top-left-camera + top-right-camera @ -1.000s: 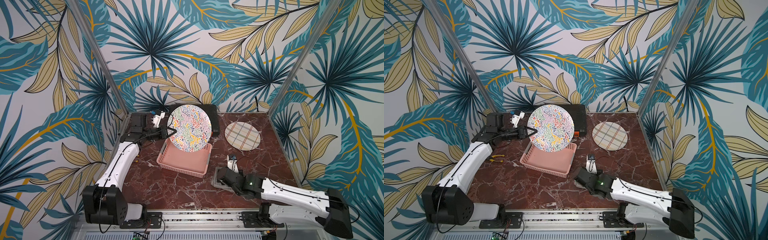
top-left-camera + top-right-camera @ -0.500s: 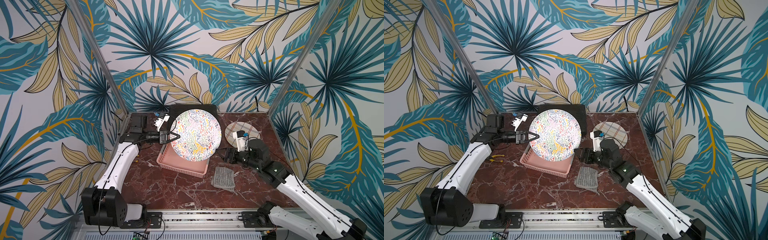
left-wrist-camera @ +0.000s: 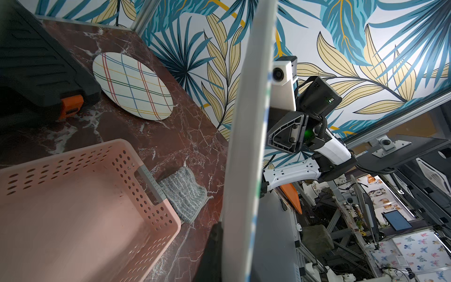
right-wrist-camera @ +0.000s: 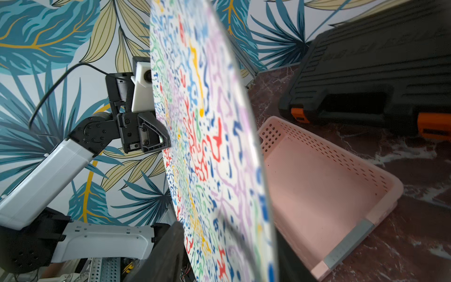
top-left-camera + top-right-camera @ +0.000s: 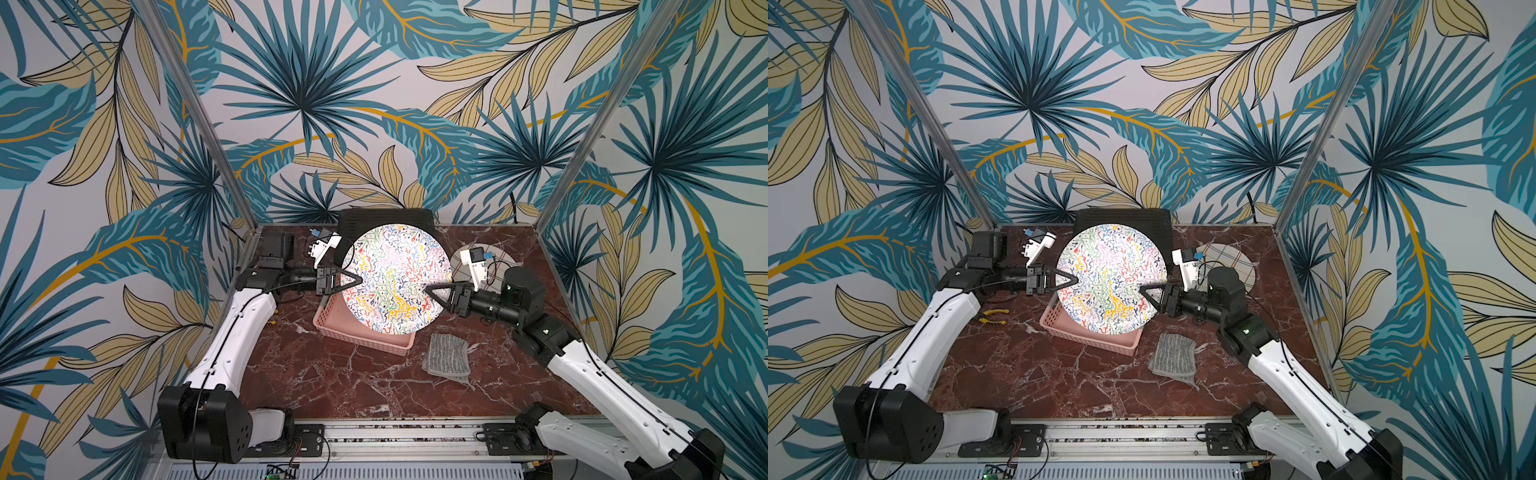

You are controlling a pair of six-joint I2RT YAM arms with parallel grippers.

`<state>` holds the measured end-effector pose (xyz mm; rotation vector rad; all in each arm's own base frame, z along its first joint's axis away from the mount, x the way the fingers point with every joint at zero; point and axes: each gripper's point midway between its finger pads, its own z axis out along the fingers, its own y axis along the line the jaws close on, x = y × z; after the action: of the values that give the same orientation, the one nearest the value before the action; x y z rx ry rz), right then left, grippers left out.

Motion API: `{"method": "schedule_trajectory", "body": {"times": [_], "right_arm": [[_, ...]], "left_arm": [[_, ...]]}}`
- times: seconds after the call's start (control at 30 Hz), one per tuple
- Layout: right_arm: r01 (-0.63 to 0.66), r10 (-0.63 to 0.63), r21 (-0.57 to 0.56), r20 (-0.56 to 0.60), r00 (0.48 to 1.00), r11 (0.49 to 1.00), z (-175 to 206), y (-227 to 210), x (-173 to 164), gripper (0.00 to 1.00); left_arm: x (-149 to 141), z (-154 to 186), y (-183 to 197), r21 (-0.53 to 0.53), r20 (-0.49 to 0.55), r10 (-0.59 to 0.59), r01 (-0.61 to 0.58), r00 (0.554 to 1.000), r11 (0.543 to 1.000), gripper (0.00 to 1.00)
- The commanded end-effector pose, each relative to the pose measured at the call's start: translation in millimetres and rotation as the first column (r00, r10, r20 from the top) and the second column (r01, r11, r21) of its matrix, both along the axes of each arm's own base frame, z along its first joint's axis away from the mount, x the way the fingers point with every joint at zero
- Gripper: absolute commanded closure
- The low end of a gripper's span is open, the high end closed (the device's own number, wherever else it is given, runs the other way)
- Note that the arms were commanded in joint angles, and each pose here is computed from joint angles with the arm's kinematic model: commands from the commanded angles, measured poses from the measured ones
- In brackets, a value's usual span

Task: Wipe the wet plate dry
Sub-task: Place the plate on the plate.

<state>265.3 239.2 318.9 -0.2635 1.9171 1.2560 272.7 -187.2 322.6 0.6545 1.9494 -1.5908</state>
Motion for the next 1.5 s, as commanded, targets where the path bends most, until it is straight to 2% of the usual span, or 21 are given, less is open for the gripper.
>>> {"method": "schedule_trajectory", "body": {"times": [0.0,0.13,0.17,0.23,0.33,0.37,0.4,0.5,0.6,0.7,0.83,0.9,1.1,1.47], "right_arm": [[-0.033,0.029,0.061,0.064,0.998,0.998,17,5,1,0.67],[0.033,-0.038,0.073,0.065,0.997,0.997,17,-1,12,1.00],[0.060,-0.066,0.085,0.066,0.996,0.995,16,-4,15,1.00],[0.109,-0.117,0.129,0.061,0.991,0.986,16,-9,22,1.00],[0.164,-0.172,0.170,0.038,0.984,0.972,19,-16,32,1.00],[0.194,-0.203,0.178,0.034,0.979,0.965,22,-21,36,1.00],[0.232,-0.240,0.181,0.021,0.971,0.956,24,-27,41,1.00],[0.392,-0.388,0.156,-0.055,0.920,0.907,23,-59,61,1.00],[0.542,-0.519,0.129,-0.174,0.837,0.831,9,-102,85,1.00],[0.644,-0.593,0.143,-0.281,0.755,0.752,-7,-141,105,1.00],[0.762,-0.686,0.135,-0.360,0.633,0.633,-32,-190,122,1.00],[0.808,-0.713,0.141,-0.403,0.574,0.571,-49,-212,129,1.00],[0.873,-0.748,0.127,-0.467,0.472,0.471,-90,-252,151,1.00],[0.890,-0.741,0.110,-0.515,0.431,0.442,-142,-280,191,1.00]], "left_arm": [[-11,18,-6,-0.027,0.058,-0.050,0.052,0.997,0.998,1.00],[-7,13,-8,0.001,0.055,-0.027,0.027,0.998,1.000,1.00],[-5,13,-7,0.010,0.059,-0.015,0.015,0.998,1.000,0.95],[1,11,-6,0.032,0.067,0.015,-0.017,0.998,0.999,0.80],[11,9,-3,0.063,0.094,0.062,-0.068,0.994,0.996,0.35],[13,10,-2,0.075,0.110,0.075,-0.083,0.991,0.994,0.07],[17,8,0,0.098,0.123,0.099,-0.111,0.987,0.989,0.01],[31,7,15,0.201,0.216,0.202,-0.246,0.955,0.948,0.00],[48,4,42,0.304,0.332,0.324,-0.425,0.886,0.852,0.00],[53,-4,63,0.395,0.399,0.339,-0.493,0.852,0.775,0.00],[55,-24,92,0.494,0.452,0.365,-0.569,0.814,0.658,0.00],[53,-37,102,0.511,0.459,0.379,-0.588,0.804,0.627,0.00],[41,-82,117,0.585,0.419,0.371,-0.559,0.829,0.588,0.00],[38,-120,127,0.605,0.349,0.426,-0.548,0.835,0.578,0.00]]}}
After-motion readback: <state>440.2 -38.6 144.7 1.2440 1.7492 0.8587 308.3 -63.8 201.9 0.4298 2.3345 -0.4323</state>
